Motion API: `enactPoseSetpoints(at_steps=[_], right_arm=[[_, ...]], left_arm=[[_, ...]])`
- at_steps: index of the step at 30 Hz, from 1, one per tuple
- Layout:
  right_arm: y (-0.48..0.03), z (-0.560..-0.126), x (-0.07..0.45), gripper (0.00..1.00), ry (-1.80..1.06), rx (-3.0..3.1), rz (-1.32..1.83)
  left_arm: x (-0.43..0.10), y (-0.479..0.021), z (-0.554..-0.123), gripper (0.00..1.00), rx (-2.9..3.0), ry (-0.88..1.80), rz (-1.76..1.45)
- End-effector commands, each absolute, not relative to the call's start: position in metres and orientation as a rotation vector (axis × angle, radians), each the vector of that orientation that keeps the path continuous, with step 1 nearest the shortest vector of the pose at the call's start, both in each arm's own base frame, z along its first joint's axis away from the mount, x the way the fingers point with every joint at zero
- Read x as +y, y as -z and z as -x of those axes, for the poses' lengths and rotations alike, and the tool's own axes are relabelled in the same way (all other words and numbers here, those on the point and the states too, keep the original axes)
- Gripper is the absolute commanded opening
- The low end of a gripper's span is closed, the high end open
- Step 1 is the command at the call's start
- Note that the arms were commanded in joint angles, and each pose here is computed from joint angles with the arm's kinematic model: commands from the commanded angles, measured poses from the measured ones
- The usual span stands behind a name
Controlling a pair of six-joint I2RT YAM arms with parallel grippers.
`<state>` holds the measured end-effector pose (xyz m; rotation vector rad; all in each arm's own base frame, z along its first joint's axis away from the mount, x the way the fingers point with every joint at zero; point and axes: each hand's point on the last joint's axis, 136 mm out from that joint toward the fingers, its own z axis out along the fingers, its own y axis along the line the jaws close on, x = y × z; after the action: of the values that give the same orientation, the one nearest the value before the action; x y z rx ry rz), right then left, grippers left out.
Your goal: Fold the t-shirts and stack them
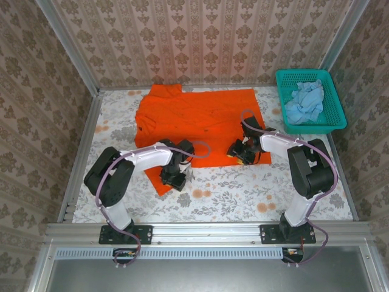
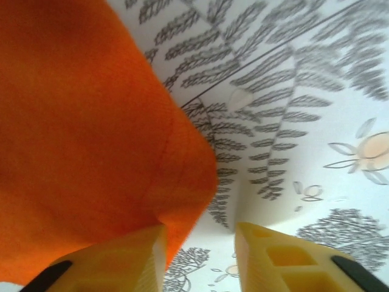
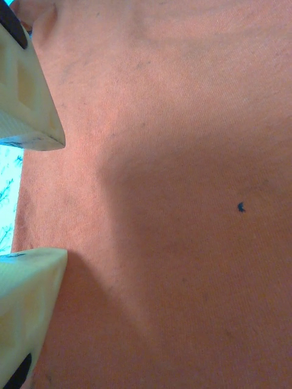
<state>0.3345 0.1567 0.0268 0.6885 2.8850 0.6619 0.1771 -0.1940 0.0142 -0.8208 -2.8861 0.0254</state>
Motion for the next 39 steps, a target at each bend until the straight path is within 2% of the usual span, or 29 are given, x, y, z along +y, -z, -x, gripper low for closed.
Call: enactPoseSetpoints(at_steps=[1, 5, 10, 13, 20, 23, 25, 29, 33, 39], right_arm=[[-0.017, -0.330, 0.153, 0.48, -0.651, 2.913, -0.731], [-0.016, -0.330, 0.150, 0.47, -0.639, 2.911, -0.754], [-0.013, -0.326, 0.141, 0.43, -0.587, 2.931, -0.820], [-0.012, -0.324, 0.135, 0.43, -0.571, 2.927, -0.876], [-0.010, -0.325, 0.116, 0.44, -0.524, 2.913, -1.020], [-0.013, -0.329, 0.116, 0.47, -0.536, 2.900, -1.019], [-0.016, -0.325, 0.116, 0.49, -0.531, 2.916, -1.024], [-0.030, -0.325, 0.106, 0.54, -0.512, 2.885, -1.038], [-0.042, -0.315, 0.075, 0.56, -0.433, 2.828, -1.120], [-0.052, -0.295, 0.006, 0.54, -0.265, 2.648, -1.334]], left_arm=[[-0.178, -0.005, -0.171, 0.24, -2.845, 0.071, 0.799], [-0.171, -0.014, -0.176, 0.01, -2.872, 0.072, 0.758], [-0.165, -0.039, -0.181, 0.00, -2.913, -0.003, 0.729], [-0.173, -0.061, -0.186, 0.00, -2.966, -0.174, 0.697], [-0.159, -0.088, -0.192, 0.00, -3.003, -0.443, 0.384], [-0.158, -0.091, -0.183, 0.09, -2.961, -0.499, 0.351], [-0.156, -0.088, -0.175, 0.19, -2.915, -0.484, 0.342], [-0.143, -0.085, -0.168, 0.56, -2.911, -0.382, 0.275], [-0.131, -0.086, -0.161, 0.55, -2.893, -0.339, 0.015], [-0.150, -0.067, -0.149, 0.50, -2.785, -0.494, -0.219]])
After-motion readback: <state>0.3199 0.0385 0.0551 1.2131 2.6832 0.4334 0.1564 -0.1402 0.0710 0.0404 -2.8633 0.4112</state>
